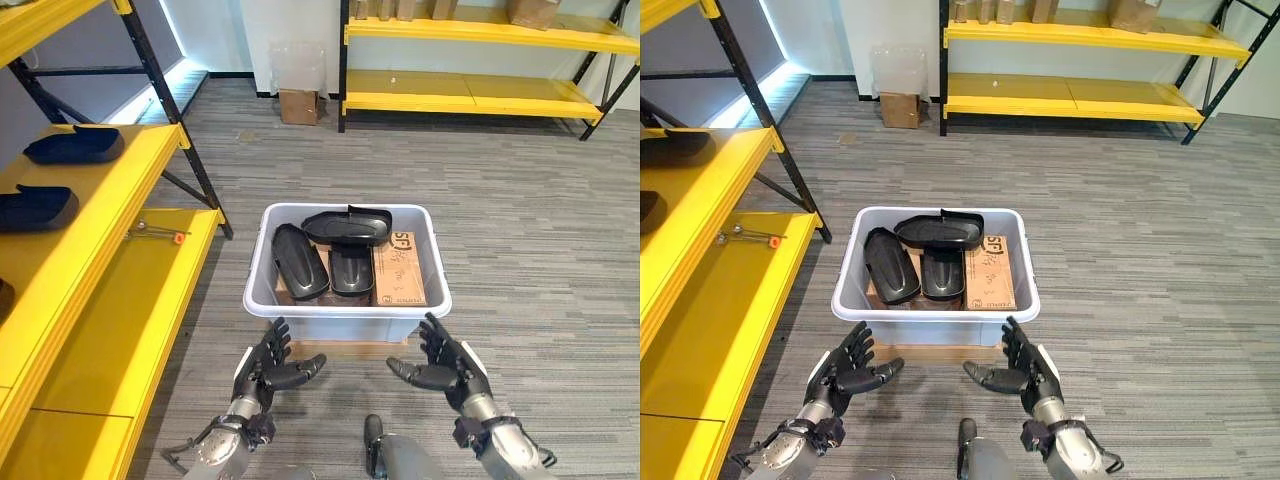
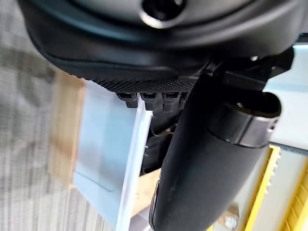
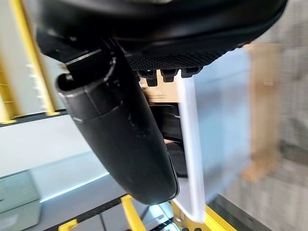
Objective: Move parts from the plastic box to the shelf.
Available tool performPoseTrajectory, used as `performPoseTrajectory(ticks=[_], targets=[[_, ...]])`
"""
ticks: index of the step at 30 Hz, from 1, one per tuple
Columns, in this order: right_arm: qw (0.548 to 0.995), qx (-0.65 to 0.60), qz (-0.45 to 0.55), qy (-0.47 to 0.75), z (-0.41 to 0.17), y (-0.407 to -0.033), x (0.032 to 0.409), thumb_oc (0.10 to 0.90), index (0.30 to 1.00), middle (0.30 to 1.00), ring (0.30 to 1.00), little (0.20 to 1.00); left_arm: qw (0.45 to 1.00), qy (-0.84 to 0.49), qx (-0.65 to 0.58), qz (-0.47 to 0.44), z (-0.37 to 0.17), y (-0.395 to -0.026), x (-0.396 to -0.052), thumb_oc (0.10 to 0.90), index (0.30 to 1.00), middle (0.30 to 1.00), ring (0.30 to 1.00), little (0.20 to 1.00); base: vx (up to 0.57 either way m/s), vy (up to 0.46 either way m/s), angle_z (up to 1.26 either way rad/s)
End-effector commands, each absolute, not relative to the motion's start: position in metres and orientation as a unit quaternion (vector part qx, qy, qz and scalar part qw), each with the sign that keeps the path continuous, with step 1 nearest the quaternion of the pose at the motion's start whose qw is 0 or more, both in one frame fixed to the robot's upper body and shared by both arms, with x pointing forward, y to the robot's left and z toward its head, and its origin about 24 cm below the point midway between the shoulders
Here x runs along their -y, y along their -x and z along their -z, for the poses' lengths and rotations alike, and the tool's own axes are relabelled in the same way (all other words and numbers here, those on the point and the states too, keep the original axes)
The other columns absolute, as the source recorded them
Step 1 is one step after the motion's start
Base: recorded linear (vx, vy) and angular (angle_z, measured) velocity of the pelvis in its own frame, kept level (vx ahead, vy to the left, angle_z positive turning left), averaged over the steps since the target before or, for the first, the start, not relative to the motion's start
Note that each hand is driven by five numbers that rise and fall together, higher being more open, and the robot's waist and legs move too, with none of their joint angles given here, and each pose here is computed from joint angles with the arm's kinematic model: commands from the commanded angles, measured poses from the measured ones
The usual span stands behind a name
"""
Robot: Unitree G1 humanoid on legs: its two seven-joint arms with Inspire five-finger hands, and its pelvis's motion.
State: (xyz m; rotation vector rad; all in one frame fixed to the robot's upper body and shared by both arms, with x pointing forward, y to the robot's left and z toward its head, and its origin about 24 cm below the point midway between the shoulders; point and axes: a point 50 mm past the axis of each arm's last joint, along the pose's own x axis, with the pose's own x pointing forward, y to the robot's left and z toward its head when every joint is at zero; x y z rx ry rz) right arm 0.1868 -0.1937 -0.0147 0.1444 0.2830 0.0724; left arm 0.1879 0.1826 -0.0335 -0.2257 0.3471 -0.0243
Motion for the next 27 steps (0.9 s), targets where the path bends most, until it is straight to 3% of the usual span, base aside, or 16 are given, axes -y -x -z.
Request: performPoseTrajectory(ticks=[1,5,27], targets=[[0.992,-0.075,-0.038,-0.095,-0.005,-0.191,0.190,0.900,1.000,1.000,1.000,1.000,0.990,0.106,-0.091,0.025,0.006,-0.196,-0.186,0.900,1.000,1.000,1.000,1.000,-0.03,-0.169,0.16],[0.995,-0.056,-0.013,-0.086,-0.012,-0.197,0.199,0.900,1.000,1.000,1.000,1.000,0.990,0.114,-0.081,0.033,0.000,-0.204,-0.182,0.900,1.000,1.000,1.000,1.000,0.06,-0.131,-0.36],[0.994,-0.066,-0.014,-0.087,-0.009,-0.190,0.198,0.900,1.000,1.000,1.000,1.000,0.991,0.097,-0.086,0.034,0.000,-0.199,-0.189,0.900,1.000,1.000,1.000,1.000,0.10,0.127,-0.15]])
